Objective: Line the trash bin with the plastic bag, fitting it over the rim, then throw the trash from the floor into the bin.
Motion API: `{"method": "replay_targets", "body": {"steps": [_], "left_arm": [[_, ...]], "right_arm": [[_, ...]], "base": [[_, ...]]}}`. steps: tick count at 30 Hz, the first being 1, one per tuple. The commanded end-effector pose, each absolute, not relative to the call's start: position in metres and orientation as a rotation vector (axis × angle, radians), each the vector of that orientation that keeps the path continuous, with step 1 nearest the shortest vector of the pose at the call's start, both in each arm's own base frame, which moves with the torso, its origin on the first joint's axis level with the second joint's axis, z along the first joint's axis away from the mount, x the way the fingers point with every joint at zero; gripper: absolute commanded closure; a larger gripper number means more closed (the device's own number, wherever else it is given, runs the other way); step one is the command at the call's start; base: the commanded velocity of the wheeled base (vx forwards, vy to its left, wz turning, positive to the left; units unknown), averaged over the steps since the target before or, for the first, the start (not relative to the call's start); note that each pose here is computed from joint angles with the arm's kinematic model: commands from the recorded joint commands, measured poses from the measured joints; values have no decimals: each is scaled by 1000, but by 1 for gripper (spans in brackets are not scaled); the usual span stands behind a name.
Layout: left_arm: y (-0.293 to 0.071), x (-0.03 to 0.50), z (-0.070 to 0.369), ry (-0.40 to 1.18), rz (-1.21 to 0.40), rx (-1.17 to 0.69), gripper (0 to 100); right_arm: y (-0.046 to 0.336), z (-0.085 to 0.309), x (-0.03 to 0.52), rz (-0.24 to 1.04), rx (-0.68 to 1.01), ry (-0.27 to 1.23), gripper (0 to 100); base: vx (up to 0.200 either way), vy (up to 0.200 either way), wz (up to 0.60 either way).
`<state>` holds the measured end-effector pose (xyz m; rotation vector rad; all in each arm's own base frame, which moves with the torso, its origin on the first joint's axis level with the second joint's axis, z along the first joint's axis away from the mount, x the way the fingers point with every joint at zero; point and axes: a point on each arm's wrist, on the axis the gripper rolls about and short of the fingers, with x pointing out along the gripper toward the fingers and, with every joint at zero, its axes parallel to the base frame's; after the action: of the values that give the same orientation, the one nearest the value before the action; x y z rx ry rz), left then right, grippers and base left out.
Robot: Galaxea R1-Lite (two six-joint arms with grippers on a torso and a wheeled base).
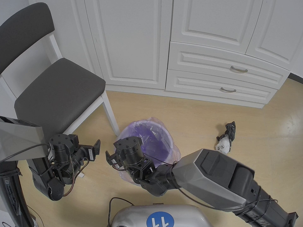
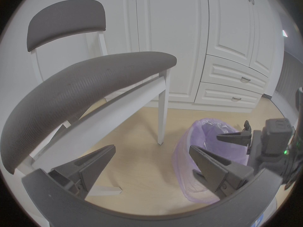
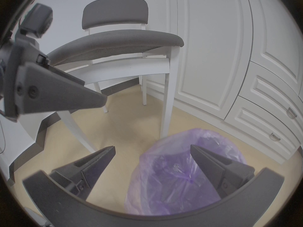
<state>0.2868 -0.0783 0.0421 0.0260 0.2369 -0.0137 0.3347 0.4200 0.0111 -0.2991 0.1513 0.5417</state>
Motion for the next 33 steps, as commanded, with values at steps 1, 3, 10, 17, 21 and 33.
{"method": "replay_targets", "body": {"steps": [1, 3, 10, 17, 21, 33], "left_arm": [[-101, 292, -4, 356, -74, 72, 0], [-105, 299, -13, 364, -79, 78, 0], [-109, 340, -48, 404, -78, 169, 0], [-113, 361, -62, 447, -86, 177, 0], [-115, 364, -71, 460, -123, 173, 0], [-116, 384, -80, 463, -120, 169, 0]], "right_arm": [[289, 84, 278, 427, -306, 193, 0], [268, 86, 272, 401, -296, 180, 0], [184, 79, 269, 269, -211, 100, 0], [164, 68, 282, 211, -181, 60, 0], [155, 68, 289, 203, -175, 57, 0], [122, 81, 303, 153, -159, 28, 0]], "base": [[0, 0, 0], [0, 0, 0], [0, 0, 0], [0, 0, 0], [0, 0, 0], [0, 0, 0]]}}
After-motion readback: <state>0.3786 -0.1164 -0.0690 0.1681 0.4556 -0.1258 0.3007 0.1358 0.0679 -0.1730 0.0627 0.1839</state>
